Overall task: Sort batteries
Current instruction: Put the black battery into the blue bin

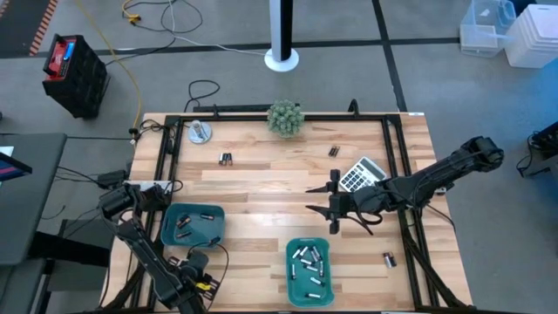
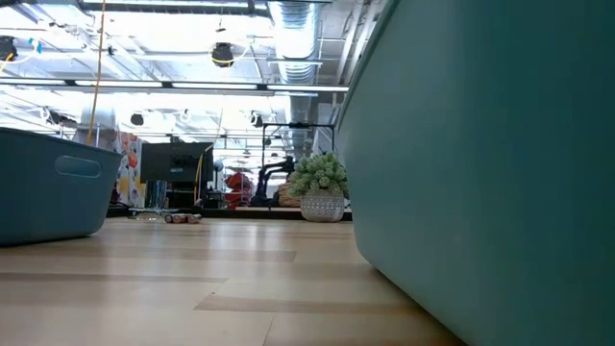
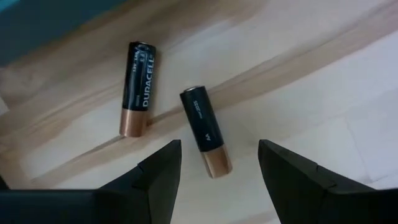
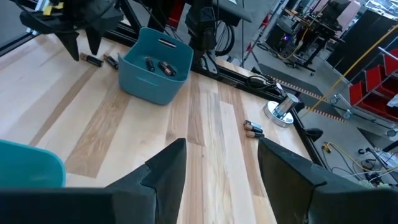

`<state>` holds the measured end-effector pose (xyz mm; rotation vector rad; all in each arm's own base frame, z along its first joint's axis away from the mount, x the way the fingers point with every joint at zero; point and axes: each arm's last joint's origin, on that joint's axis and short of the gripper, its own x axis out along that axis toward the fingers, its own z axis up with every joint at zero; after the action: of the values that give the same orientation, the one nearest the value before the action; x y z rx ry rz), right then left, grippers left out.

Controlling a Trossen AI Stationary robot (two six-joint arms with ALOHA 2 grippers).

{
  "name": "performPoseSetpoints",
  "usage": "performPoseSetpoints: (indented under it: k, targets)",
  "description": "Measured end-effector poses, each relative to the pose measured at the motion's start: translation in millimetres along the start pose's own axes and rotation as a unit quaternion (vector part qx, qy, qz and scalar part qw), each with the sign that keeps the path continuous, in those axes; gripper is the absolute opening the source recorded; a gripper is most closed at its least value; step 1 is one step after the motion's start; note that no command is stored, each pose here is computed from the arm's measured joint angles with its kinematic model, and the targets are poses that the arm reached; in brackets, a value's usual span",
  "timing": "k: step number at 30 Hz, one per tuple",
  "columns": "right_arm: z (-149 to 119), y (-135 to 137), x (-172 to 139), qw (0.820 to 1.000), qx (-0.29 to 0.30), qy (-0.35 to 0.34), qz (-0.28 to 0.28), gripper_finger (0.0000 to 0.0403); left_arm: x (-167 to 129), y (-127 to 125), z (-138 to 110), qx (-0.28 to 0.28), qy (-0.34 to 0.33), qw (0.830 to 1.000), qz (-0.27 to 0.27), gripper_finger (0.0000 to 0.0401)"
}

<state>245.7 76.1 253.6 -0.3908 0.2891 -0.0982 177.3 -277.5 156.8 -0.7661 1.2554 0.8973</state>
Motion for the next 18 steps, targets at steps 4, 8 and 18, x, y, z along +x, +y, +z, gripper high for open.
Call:
performPoseSetpoints:
  k: [4, 8, 18]
  targets:
    - [0, 0, 0, 1.0, 0.0, 0.0, 0.0, 0.0212, 4, 2, 2, -0.001, -0.003, 1.0, 0.005, 0.0207]
    - [0, 0, 0, 1.0, 0.0, 0.0, 0.0, 0.0212, 10, 2, 1, -0.004, 0.004, 1.0, -0.009, 0.0206]
    - [0, -1, 0, 1.0, -0.004, 0.001, -0.001, 0.0212, 15, 3, 1, -0.006, 0.008, 1.0, -0.023, 0.0133]
